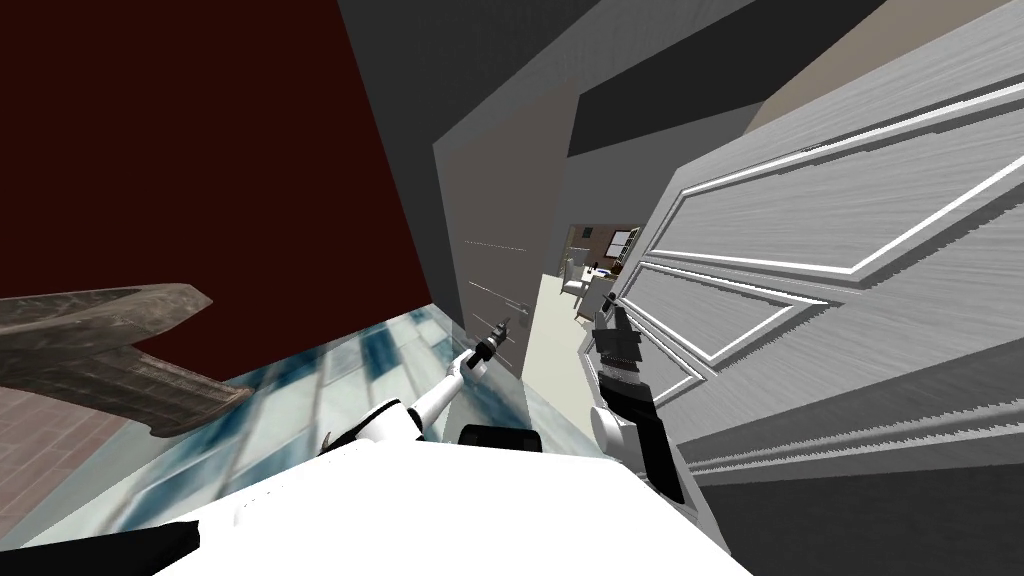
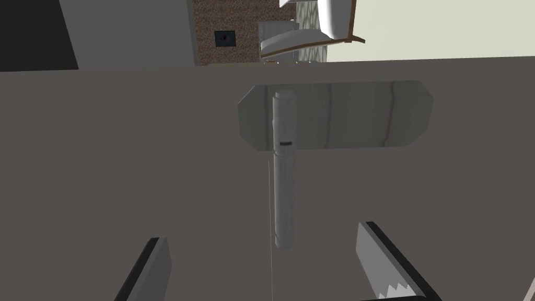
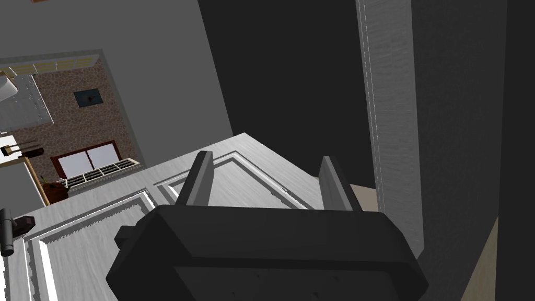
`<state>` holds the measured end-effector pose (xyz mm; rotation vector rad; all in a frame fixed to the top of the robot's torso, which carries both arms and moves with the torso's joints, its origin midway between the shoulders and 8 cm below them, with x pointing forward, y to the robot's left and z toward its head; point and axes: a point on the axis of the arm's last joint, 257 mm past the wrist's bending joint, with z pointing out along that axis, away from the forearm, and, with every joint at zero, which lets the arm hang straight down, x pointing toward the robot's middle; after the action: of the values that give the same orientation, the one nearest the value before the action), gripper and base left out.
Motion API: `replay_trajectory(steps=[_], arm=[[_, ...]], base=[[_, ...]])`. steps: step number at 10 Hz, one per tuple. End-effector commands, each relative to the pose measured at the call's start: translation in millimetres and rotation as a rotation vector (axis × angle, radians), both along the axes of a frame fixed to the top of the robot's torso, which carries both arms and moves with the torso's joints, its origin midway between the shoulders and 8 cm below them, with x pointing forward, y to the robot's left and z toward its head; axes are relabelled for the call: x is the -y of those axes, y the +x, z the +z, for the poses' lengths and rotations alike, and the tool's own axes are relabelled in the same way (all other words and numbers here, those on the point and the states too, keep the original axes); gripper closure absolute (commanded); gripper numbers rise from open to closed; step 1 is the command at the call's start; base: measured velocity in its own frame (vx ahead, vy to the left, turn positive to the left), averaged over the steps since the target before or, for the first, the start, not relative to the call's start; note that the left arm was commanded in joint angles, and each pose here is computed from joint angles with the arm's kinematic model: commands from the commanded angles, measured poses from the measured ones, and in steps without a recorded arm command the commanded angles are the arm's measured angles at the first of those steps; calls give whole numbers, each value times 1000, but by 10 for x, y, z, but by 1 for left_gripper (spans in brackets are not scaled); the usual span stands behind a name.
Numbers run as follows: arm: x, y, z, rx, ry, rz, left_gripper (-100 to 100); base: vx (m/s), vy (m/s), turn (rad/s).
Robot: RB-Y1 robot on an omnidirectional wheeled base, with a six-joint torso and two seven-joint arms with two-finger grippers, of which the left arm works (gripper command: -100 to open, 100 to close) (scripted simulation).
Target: Push the door open
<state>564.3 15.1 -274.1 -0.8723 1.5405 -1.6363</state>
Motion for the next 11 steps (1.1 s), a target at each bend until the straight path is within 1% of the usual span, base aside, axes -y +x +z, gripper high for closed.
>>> replay_trajectory(steps=[1, 3, 4, 5, 11], arm=[[55, 6, -87, -24, 14, -10, -100], [98, 20, -167, -45, 29, -21, -100], [90, 17, -139, -37, 25, -18, -100], [60, 28, -155, -39, 27, -12, -100], [20, 43, -182, -44, 24, 6, -100]], base=[[135, 121, -38], [137, 112, -27], [59, 48, -8], [122, -25, -34], [177, -97, -31]])
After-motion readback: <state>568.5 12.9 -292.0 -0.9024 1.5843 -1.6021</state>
